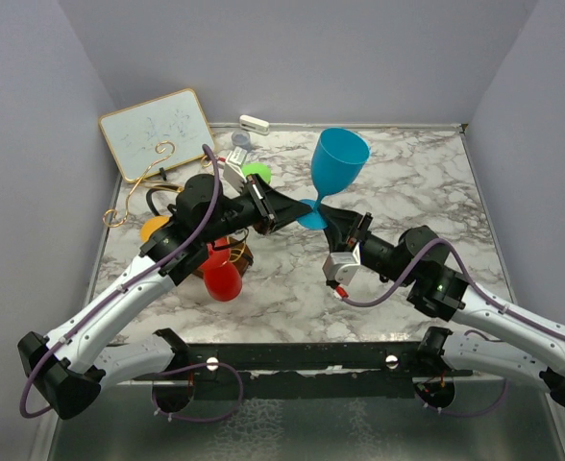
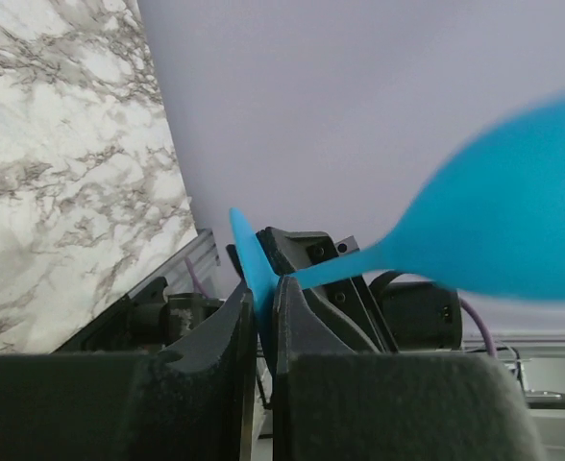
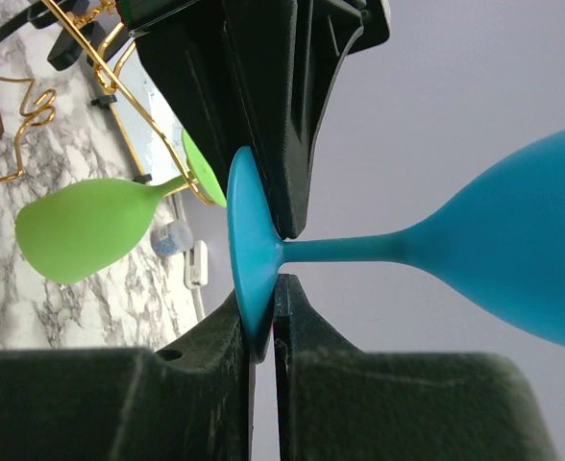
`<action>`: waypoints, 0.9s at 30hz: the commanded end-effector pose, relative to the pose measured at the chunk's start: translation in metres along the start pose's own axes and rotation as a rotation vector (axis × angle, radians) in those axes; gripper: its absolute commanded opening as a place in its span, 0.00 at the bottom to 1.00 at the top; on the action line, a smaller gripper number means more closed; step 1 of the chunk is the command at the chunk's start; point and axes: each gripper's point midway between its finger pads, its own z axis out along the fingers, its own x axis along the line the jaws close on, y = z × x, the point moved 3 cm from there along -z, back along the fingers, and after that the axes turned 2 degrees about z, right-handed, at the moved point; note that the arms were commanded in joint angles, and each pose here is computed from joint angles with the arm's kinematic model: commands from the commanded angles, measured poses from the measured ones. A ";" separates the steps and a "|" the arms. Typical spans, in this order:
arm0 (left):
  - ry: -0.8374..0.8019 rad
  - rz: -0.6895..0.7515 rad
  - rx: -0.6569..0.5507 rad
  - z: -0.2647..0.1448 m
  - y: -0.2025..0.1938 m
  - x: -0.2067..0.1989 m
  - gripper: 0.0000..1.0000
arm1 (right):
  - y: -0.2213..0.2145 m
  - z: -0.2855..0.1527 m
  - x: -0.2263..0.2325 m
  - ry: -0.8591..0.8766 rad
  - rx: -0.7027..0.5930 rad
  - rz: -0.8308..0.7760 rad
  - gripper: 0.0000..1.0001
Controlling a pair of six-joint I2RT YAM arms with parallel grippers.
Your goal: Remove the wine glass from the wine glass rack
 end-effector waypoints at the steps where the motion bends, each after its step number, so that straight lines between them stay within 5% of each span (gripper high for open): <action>1: -0.067 0.051 0.025 -0.006 -0.005 -0.014 0.00 | 0.003 -0.001 -0.003 -0.039 0.005 0.020 0.17; 7: 0.010 0.137 -0.137 -0.030 0.012 -0.011 0.00 | -0.001 -0.016 -0.003 -0.062 0.040 0.116 0.46; 16: 0.091 0.245 -0.481 -0.105 0.042 -0.014 0.00 | 0.008 -0.049 -0.003 -0.031 0.097 0.495 0.47; 19: 0.110 0.321 -0.551 -0.131 0.045 -0.014 0.00 | 0.012 -0.058 -0.014 -0.089 0.141 0.707 0.41; 23: 0.174 0.421 -0.592 -0.156 0.046 -0.007 0.00 | 0.010 -0.055 -0.036 -0.196 0.318 1.019 0.19; 27: 0.236 0.491 -0.596 -0.171 0.044 0.003 0.00 | 0.015 -0.025 -0.049 -0.137 0.499 1.126 0.05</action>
